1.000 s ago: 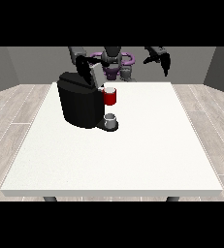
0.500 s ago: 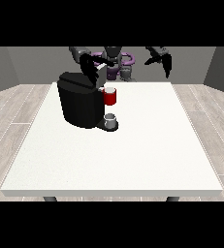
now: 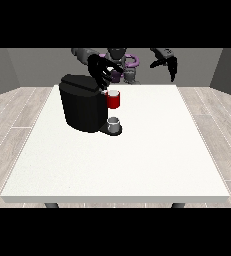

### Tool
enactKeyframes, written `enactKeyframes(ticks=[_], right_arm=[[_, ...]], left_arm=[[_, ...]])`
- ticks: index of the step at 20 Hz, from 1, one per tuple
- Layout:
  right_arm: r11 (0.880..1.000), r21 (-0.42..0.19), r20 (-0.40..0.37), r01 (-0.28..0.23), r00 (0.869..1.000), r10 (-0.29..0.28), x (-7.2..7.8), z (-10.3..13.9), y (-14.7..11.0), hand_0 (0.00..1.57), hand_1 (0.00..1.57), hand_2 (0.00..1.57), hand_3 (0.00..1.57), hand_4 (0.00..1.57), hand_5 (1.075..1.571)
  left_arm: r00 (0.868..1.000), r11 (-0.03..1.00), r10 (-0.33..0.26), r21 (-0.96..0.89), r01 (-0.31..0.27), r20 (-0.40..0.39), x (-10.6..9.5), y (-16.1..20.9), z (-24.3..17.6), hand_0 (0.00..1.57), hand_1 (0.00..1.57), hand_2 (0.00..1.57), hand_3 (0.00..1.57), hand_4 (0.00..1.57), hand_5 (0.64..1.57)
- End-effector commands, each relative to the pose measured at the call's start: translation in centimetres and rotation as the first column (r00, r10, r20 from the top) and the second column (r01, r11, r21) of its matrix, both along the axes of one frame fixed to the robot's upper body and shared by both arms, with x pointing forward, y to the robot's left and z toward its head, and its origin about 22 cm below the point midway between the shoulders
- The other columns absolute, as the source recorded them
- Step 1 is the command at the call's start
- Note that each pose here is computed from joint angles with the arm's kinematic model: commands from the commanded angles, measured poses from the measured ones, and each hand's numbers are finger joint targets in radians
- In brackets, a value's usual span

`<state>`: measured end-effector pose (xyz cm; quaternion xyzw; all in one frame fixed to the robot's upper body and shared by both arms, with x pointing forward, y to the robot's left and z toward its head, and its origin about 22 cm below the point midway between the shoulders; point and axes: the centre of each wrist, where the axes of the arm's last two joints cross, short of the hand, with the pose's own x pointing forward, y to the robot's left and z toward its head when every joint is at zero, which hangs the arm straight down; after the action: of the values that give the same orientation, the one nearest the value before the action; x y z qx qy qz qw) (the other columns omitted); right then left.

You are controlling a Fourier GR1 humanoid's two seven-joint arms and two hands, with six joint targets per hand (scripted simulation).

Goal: Insert the coffee pod into the coffee machine and close the lid

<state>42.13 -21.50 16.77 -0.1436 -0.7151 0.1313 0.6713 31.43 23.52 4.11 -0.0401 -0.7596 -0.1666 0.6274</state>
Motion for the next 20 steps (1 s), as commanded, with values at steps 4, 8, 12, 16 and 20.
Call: enactKeyframes(ticks=[4, 8, 12, 16, 20], right_arm=[[0.988, -0.011, 0.201, -0.151, 0.968, 0.15, -0.3, 5.4, 4.3, 0.0, 0.0, 0.0, 0.0, 0.1, 1.571], [0.992, -0.049, 0.196, -0.12, 0.972, 0.127, -0.9, 7.0, 4.6, 0.0, 0.0, 0.0, 0.0, 0.09, 1.571], [0.995, -0.069, 0.244, -0.078, 0.965, 0.093, -1.7, 9.3, 3.6, 0.0, 0.0, 0.0, 0.0, 0.0, 1.571], [0.996, -0.067, 0.239, -0.051, 0.969, 0.066, -2.3, 11.2, 3.0, 0.0, 0.0, 0.0, 0.0, 0.0, 1.571], [0.998, -0.064, 0.268, 0.012, 0.963, 0.006, -2.5, 12.5, 1.3, 0.0, 0.0, 0.0, 0.0, 0.0, 1.571]], left_arm=[[0.996, 0.999, -0.048, 0.009, 0.048, 0.08, 0.8, -0.9, 1.0, 0.0, 0.0, 0.0, 0.0, 0.44, 1.571], [0.994, 0.997, -0.068, 0.024, 0.066, 0.083, 1.4, -2.2, 2.1, 0.0, 0.0, 0.0, 0.0, 0.4, 1.571], [0.988, 0.994, -0.113, 0.003, 0.114, 0.106, 1.8, -3.2, 2.6, 0.0, 0.0, 0.0, 0.0, 0.43, 1.571], [0.977, 0.986, -0.169, 0.008, 0.169, 0.132, 2.3, -4.4, 3.5, 0.0, 0.0, 0.0, 0.0, 0.37, 1.571], [0.963, 0.977, -0.212, 0.022, 0.212, 0.164, 2.7, -5.1, 4.7, 0.0, 0.0, 0.0, 0.0, 0.38, 1.571]])
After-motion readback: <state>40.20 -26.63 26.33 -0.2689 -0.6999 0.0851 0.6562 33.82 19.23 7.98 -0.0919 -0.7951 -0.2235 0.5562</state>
